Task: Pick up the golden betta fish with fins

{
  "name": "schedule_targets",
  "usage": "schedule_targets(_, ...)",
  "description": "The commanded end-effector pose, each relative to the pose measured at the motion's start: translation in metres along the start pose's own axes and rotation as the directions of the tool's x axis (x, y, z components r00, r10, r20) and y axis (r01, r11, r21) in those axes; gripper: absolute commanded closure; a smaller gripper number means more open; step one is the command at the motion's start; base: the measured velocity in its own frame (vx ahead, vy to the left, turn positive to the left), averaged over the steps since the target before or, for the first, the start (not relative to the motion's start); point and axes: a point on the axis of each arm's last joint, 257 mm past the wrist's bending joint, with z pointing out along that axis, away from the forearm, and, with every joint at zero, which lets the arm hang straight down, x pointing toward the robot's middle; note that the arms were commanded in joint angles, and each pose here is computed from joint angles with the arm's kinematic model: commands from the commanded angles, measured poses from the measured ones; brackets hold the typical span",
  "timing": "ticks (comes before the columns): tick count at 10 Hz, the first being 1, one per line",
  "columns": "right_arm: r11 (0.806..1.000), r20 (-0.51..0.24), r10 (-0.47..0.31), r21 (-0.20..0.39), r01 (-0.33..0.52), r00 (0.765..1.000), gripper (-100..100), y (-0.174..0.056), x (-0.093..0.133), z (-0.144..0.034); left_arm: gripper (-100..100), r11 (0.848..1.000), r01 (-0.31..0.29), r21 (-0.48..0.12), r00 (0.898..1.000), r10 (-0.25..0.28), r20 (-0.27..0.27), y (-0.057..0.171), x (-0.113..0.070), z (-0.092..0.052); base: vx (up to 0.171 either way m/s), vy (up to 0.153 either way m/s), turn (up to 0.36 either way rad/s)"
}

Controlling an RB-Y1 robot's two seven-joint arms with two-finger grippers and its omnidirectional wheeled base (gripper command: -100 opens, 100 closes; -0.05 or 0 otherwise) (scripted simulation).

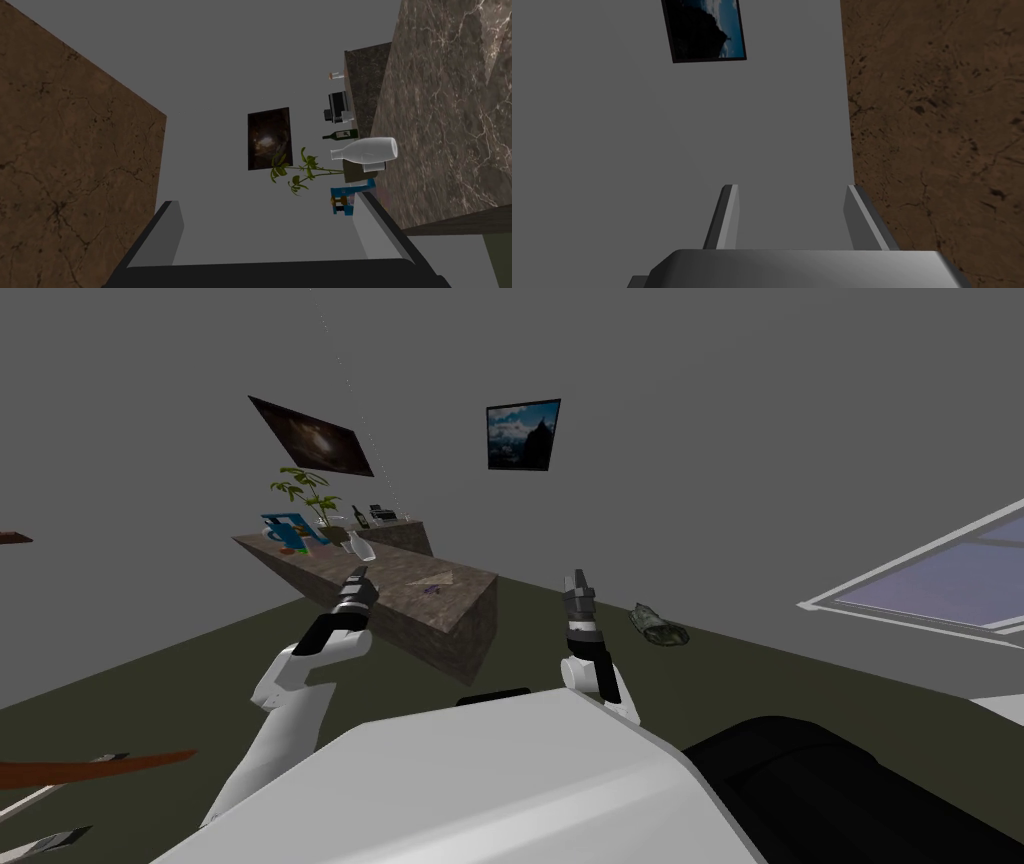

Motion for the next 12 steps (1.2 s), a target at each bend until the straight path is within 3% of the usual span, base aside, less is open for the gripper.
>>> schedule_targets(1,1.000,0.000,0.000,0.000,0.000,1.000,0,0.000,0.000,0.000,-100,0.999,0.000,-0.048,1.000,0.000,0.009,0.011,-0.006,0.004,0.012,-0.073,0.016)
schedule_targets(4,1.000,0.000,0.000,0.000,0.000,1.000,0,0.000,0.000,0.000,-100,0.992,0.013,-0.127,0.999,-0.008,0.039,0.028,-0.023,0.021,0.027,-0.078,0.019)
schedule_targets(6,1.000,0.000,0.000,0.000,0.000,1.000,0,0.000,0.000,0.000,-100,0.986,0.015,-0.165,0.999,-0.008,0.038,0.038,-0.023,0.019,0.025,-0.056,0.008)
schedule_targets(9,1.000,0.000,0.000,0.000,0.000,1.000,0,0.000,0.000,0.000,-100,0.968,0.042,-0.247,0.998,-0.027,0.064,0.056,-0.036,0.031,0.038,-0.063,0.012)
schedule_targets(12,1.000,0.000,0.000,0.000,0.000,1.000,0,0.000,0.000,0.000,-100,0.945,0.061,-0.322,0.996,-0.039,0.075,0.074,-0.040,0.033,0.043,-0.052,0.005)
